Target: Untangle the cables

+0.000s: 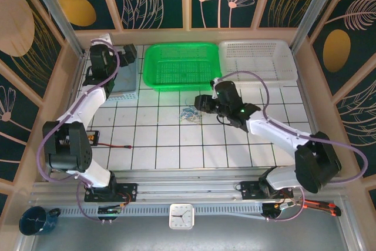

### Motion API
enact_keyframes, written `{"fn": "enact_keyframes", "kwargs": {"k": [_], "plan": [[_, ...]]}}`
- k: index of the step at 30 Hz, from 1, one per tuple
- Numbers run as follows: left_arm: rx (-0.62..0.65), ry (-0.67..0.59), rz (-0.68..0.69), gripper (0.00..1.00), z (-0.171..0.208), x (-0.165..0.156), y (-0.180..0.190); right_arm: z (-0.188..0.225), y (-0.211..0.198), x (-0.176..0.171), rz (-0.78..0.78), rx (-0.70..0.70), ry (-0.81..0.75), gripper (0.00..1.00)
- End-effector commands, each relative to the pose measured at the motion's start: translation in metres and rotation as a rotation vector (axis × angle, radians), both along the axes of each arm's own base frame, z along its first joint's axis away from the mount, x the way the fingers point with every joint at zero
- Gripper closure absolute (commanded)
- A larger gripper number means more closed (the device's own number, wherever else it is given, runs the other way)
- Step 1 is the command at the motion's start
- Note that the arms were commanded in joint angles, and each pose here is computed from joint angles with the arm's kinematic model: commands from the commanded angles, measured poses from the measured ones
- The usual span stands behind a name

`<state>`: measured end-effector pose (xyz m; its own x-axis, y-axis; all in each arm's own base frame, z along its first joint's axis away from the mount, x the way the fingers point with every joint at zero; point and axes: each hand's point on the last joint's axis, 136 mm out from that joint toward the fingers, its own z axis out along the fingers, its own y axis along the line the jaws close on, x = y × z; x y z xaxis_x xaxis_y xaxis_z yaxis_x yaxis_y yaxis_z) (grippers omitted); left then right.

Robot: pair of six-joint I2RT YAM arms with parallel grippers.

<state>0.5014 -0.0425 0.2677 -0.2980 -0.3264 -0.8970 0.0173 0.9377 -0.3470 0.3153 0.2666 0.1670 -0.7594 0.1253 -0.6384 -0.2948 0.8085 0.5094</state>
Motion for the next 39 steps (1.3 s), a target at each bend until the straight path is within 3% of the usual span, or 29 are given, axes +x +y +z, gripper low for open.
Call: {"fn": "enact_keyframes", "kwargs": {"k": [1,6,13,20,39], "plan": [[-0.137,0.023,-0.137,0.01,-0.004,-0.026,-0.037,-0.008,0.007,0.011,0.025,-0.081,-0.005,0.47],[-0.216,0.040,-0.213,0.01,-0.015,-0.062,-0.068,-0.032,0.022,0.027,0.044,-0.142,0.034,0.47],[-0.412,0.039,-0.139,0.01,-0.025,-0.090,-0.061,-0.069,0.041,0.054,0.008,-0.252,0.056,0.46],[-0.433,0.054,-0.138,0.01,-0.032,-0.102,-0.060,-0.094,0.045,0.071,-0.071,-0.340,0.048,0.45],[-0.457,0.066,-0.167,0.01,-0.036,-0.105,-0.065,-0.121,0.068,0.093,-0.091,-0.308,0.074,0.49]]}}
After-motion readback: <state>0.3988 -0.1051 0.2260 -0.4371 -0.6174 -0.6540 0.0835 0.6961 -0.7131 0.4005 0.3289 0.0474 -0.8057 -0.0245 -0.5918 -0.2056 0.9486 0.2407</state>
